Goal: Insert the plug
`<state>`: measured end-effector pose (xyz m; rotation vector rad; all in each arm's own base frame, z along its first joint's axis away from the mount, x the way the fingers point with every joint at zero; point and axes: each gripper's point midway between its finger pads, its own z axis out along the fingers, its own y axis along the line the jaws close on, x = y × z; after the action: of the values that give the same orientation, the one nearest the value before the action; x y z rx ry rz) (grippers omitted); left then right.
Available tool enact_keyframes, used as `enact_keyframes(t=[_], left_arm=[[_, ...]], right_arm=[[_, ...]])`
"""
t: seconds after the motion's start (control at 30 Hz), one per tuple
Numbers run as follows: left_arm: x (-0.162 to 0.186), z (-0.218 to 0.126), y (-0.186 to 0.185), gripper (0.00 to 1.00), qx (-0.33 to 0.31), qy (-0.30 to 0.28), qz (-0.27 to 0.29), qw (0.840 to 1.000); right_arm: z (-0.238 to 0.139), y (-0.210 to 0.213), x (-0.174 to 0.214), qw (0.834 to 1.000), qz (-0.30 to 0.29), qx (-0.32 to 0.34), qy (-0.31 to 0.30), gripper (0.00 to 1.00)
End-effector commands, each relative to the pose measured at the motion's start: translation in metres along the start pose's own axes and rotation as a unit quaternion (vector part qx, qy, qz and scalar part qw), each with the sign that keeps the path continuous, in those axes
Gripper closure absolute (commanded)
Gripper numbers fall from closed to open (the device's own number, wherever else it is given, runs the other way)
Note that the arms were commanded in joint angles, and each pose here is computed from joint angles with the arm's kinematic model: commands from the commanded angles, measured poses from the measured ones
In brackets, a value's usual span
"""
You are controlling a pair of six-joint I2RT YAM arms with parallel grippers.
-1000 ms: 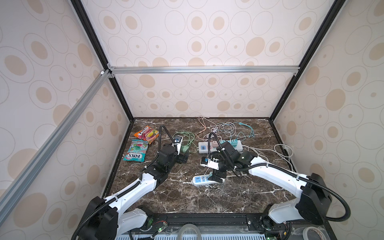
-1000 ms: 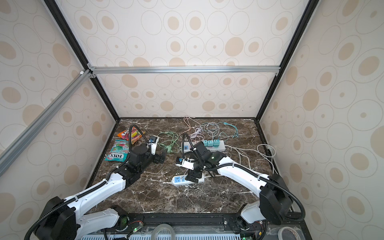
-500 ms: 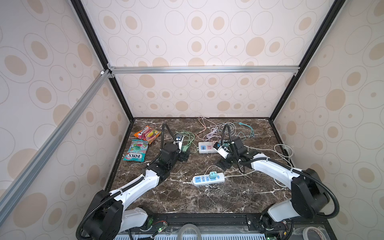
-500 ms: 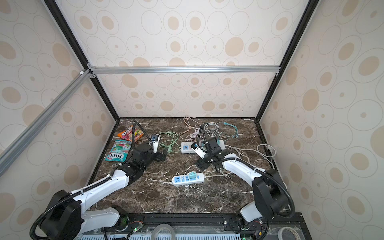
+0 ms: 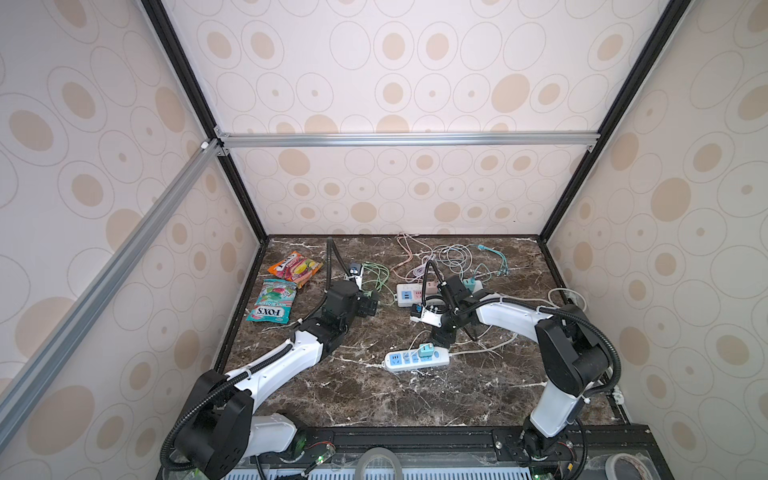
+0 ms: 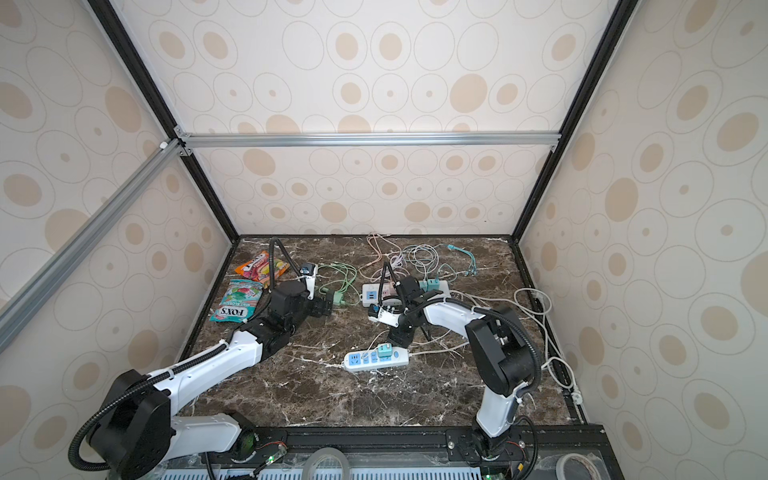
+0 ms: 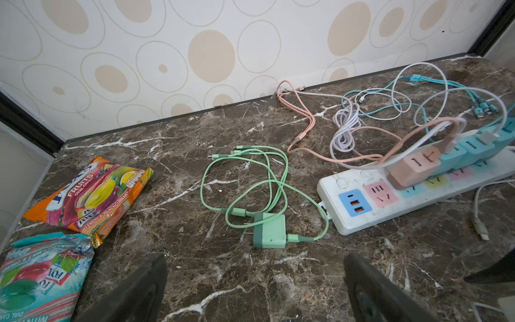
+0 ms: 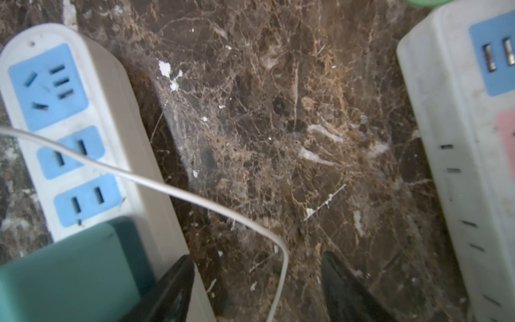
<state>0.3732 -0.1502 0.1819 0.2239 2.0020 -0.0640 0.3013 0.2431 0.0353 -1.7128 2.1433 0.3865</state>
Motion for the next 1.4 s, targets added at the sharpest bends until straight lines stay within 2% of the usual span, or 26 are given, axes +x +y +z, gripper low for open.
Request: enact_keyframes(t=[0.0,0.07,0.13,0.2,0.37,0.5,0.57,0.63,0.77,0.93,1.0,1.13,1.2,1.27,1.37], left_arm=[[-0.006,0.006,0.011,0.02,-0.023,0.01,-0.025,0.999],[-0.001,0.012,0.012,0.02,-0.022,0.027,-0.026,0.999],[0.009,0.022,0.015,0.02,-0.023,0.056,-0.026,0.998],[0.02,0.033,0.018,0.02,-0.031,0.092,-0.027,0.995],[0.043,0.058,0.011,0.02,-0.024,0.156,-0.011,0.987],[0.059,0.077,-0.018,0.02,0.048,0.204,-0.012,0.978],[0.066,0.086,-0.031,0.01,0.075,0.227,-0.02,0.971],[0.077,0.096,-0.031,0.02,0.066,0.249,-0.022,0.966],[0.073,0.111,-0.039,0.02,0.079,0.249,-0.015,0.965],[0.061,0.132,-0.04,0.02,0.075,0.24,0.005,0.968],[0.061,0.14,-0.045,0.02,0.083,0.245,0.01,0.966],[0.066,0.157,-0.05,0.01,0.093,0.256,0.017,0.962],[0.072,0.166,-0.051,0.02,0.093,0.266,0.019,0.959],[0.081,0.171,-0.051,0.02,0.092,0.279,0.022,0.956],[0.091,0.172,-0.051,0.02,0.093,0.298,0.017,0.95]], right_arm=[[0.009,0.001,-0.002,0.999,-0.047,-0.009,0.011,0.39],[0.01,-0.003,-0.003,0.999,-0.045,0.005,0.011,0.58],[0.003,-0.017,-0.01,0.998,-0.041,0.054,-0.009,0.88],[-0.012,-0.028,-0.019,0.994,-0.031,0.1,-0.036,1.0],[-0.073,-0.043,-0.035,0.974,0.025,0.194,-0.116,1.0],[-0.117,-0.061,-0.017,0.942,0.122,0.273,-0.151,1.0],[-0.137,-0.072,0.0,0.919,0.18,0.315,-0.155,1.0],[-0.152,-0.078,0.02,0.898,0.237,0.34,-0.152,1.0],[-0.161,-0.081,0.055,0.868,0.325,0.355,-0.121,0.98],[-0.155,-0.082,0.106,0.803,0.473,0.355,-0.076,0.92],[-0.152,-0.083,0.127,0.769,0.531,0.351,-0.066,0.91],[-0.147,-0.083,0.161,0.714,0.606,0.348,-0.035,0.89],[-0.143,-0.082,0.169,0.704,0.623,0.339,-0.022,0.88],[-0.142,-0.081,0.17,0.707,0.623,0.334,-0.015,0.85],[-0.145,-0.08,0.163,0.718,0.617,0.323,-0.02,0.69]])
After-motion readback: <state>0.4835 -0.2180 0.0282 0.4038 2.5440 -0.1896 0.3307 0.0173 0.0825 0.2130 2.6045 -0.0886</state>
